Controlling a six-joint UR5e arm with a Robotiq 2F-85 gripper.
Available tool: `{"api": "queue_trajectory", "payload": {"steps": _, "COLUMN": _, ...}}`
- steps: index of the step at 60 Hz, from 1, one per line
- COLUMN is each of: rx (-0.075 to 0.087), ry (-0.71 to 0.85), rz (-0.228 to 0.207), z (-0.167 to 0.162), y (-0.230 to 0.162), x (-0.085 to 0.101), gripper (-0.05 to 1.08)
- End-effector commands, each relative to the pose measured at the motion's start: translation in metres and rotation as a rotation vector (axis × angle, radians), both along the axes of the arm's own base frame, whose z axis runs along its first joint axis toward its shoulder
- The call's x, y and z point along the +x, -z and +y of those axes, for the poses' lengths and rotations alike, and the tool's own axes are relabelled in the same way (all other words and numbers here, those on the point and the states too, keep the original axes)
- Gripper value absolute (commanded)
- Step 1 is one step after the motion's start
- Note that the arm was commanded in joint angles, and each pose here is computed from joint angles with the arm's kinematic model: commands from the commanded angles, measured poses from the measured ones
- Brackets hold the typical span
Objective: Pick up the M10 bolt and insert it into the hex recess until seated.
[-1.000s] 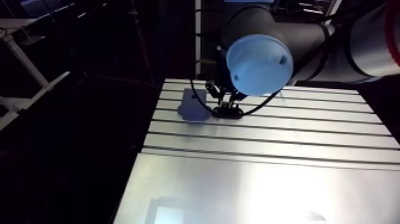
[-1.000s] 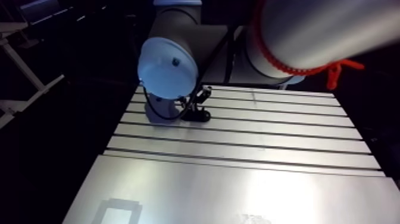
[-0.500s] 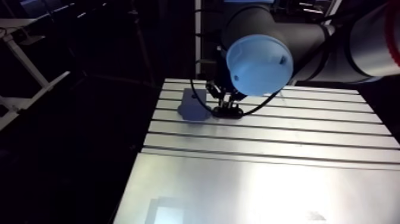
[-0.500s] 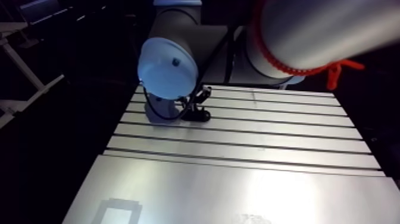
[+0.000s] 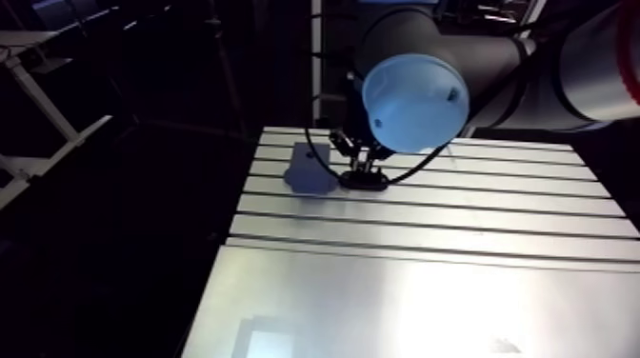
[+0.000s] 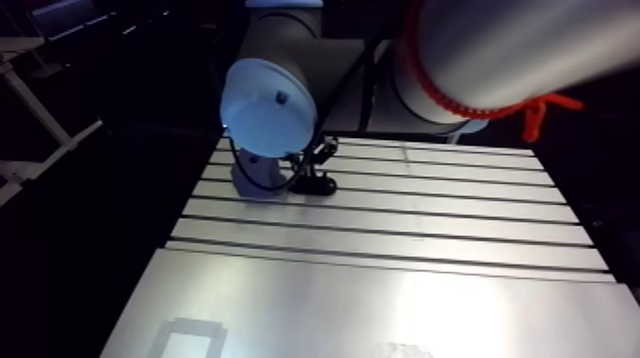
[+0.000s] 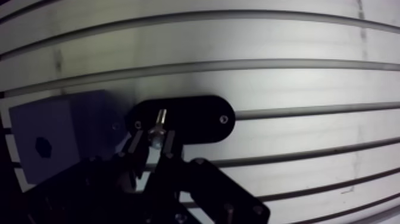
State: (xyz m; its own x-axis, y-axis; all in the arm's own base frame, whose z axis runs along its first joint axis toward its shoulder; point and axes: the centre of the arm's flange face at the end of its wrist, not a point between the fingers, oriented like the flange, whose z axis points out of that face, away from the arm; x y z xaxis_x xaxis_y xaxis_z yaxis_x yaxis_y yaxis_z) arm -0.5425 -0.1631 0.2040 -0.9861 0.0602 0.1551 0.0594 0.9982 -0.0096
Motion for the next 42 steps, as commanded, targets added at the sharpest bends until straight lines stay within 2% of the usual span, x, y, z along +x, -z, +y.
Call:
{"api": "queue_trajectory", "payload": {"steps": 1, "rx": -0.005, "ry": -0.002, "rz": 0.014, "z": -0.002, "y": -0.009, "x": -0.001, "gripper": 0.8}}
{"api": "queue_trajectory", "payload": {"steps": 10, "rx": -0.007, "ry": -0.006, "rz": 0.043, "z": -0.003, "y": -0.026, "x": -0.001, "gripper": 0.8}}
{"api": "queue_trajectory", "payload": {"steps": 19, "rx": -0.004, "ry": -0.009, "rz": 0.083, "z": -0.005, "y": -0.06, "x": 0.001, "gripper": 0.81}}
{"api": "queue_trajectory", "payload": {"steps": 27, "rx": -0.002, "ry": -0.012, "rz": 0.1, "z": -0.007, "y": -0.081, "x": 0.002, "gripper": 0.82}}
{"api": "queue_trajectory", "payload": {"steps": 34, "rx": 0.0, "ry": -0.013, "rz": 0.091, "z": -0.006, "y": -0.091, "x": 0.003, "gripper": 0.83}}
{"api": "queue_trajectory", "payload": {"steps": 36, "rx": 0.013, "ry": -0.008, "rz": 0.066, "z": -0.004, "y": -0.091, "x": 0.003, "gripper": 0.84}}
{"api": "queue_trajectory", "payload": {"steps": 37, "rx": 0.013, "ry": -0.008, "rz": 0.066, "z": -0.004, "y": -0.091, "x": 0.003, "gripper": 0.84}}
{"api": "queue_trajectory", "payload": {"steps": 42, "rx": 0.033, "ry": -0.012, "rz": 0.057, "z": 0.0, "y": -0.096, "x": 0.001, "gripper": 0.92}}
